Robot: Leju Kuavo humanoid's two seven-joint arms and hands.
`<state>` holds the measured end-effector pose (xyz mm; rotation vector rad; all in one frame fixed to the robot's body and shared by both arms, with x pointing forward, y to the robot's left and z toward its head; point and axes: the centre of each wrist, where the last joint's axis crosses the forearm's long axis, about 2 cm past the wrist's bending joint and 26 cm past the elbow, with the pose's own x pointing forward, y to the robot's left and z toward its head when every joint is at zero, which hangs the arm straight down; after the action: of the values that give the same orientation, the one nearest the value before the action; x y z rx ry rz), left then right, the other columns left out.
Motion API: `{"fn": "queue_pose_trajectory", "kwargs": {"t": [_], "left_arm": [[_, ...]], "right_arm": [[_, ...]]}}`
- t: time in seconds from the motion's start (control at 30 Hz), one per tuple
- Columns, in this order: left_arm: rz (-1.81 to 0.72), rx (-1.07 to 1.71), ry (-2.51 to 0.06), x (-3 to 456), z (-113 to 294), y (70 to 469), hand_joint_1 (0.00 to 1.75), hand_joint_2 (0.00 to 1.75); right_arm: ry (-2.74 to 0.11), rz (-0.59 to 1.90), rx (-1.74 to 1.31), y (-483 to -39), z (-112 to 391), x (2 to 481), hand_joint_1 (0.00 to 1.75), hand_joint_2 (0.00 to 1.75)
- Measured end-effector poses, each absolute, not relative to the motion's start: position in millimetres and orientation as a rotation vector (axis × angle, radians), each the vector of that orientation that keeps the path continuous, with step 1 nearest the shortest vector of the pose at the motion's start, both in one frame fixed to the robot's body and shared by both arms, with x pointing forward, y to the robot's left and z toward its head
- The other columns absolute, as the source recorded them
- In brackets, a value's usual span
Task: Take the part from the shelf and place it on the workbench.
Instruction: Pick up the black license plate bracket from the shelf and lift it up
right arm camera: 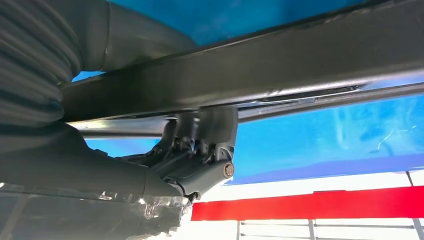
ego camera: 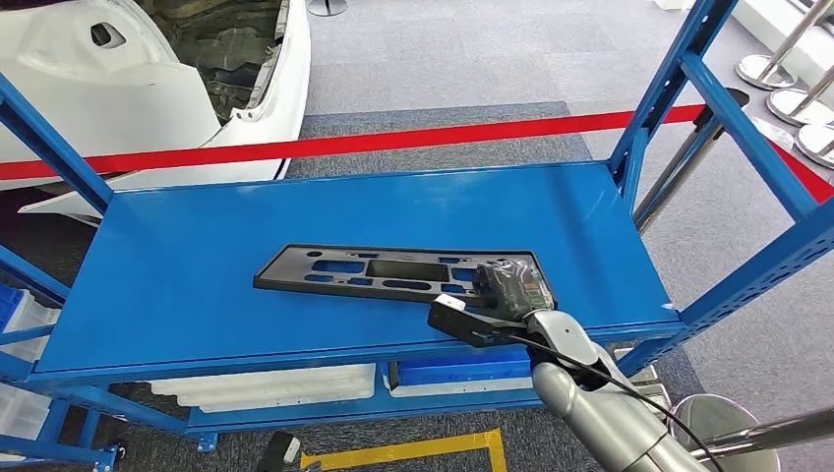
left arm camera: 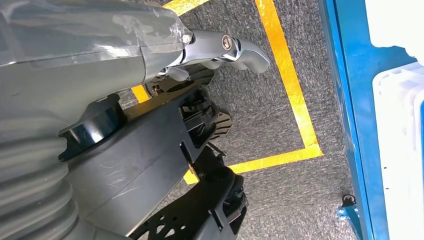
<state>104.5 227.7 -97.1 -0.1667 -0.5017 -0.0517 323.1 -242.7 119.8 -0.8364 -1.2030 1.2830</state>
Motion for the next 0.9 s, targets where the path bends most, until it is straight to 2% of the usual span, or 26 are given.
{"fn": "queue_pose_trajectory", "kwargs": {"t": [0.9], "left_arm": [[-0.055,-0.165,-0.482,105.0,-96.9,227.6,0.00,1.75]], "right_arm": [[-1.226,1.266,-0.870,-241.3,123.0,321.1,1.75,1.75]]}}
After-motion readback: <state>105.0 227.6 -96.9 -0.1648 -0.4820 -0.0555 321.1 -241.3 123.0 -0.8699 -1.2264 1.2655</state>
